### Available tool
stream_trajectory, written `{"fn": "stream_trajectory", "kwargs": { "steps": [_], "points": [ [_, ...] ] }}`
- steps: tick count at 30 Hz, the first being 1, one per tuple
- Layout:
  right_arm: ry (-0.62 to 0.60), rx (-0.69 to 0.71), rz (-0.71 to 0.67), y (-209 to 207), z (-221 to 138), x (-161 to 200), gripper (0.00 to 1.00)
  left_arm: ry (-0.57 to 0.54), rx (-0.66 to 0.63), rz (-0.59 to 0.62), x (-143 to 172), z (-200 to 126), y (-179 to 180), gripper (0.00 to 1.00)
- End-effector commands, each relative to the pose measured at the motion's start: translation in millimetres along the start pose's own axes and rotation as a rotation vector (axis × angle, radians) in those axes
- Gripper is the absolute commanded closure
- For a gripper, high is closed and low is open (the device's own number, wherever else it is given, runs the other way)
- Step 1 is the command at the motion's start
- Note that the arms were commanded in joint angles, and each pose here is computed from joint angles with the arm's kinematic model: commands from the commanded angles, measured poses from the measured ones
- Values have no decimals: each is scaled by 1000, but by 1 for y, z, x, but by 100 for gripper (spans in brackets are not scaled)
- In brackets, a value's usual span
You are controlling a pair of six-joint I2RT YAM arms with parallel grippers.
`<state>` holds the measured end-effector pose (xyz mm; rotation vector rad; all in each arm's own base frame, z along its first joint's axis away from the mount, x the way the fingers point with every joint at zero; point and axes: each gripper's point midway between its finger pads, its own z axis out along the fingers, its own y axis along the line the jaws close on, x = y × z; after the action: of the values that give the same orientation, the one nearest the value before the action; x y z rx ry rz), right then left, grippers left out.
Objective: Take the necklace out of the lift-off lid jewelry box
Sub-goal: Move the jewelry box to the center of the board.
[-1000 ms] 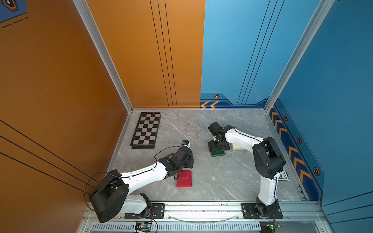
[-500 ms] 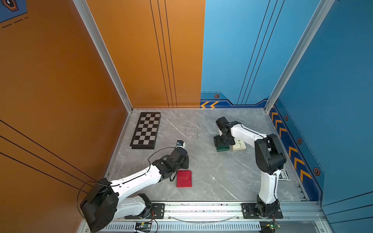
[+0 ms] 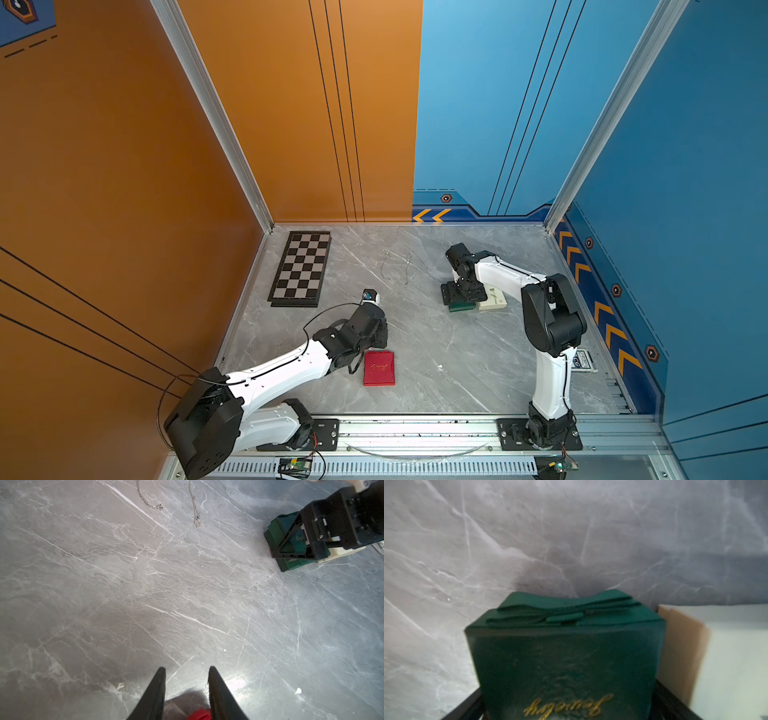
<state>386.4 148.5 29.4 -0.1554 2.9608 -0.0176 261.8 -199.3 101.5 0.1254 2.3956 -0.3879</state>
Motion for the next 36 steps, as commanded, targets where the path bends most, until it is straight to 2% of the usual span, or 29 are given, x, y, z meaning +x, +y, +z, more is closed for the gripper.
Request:
{"fn": "stream_trajectory", "kwargs": {
  "steps": [1,10,16,21,29,36],
  "points": [
    [-28,12,19,-7,-18,-3,4,6,-46,25,0,-6,12,62],
    [-148,-13,34,-10,-69,-9,0,-4,-61,34,-6,-19,17,56],
    [-188,-61,16,0,-94,4,0,21,-73,27,-2,-29,24,56],
    [-191,-148,-62,46,-103,36,1,91,-62,1,18,-43,29,56],
    [-155,-416,-153,150,-98,103,6,231,6,-94,64,-61,29,57],
    [-140,-526,-176,197,-89,138,10,268,38,-164,94,-64,27,57]
  ]
}}
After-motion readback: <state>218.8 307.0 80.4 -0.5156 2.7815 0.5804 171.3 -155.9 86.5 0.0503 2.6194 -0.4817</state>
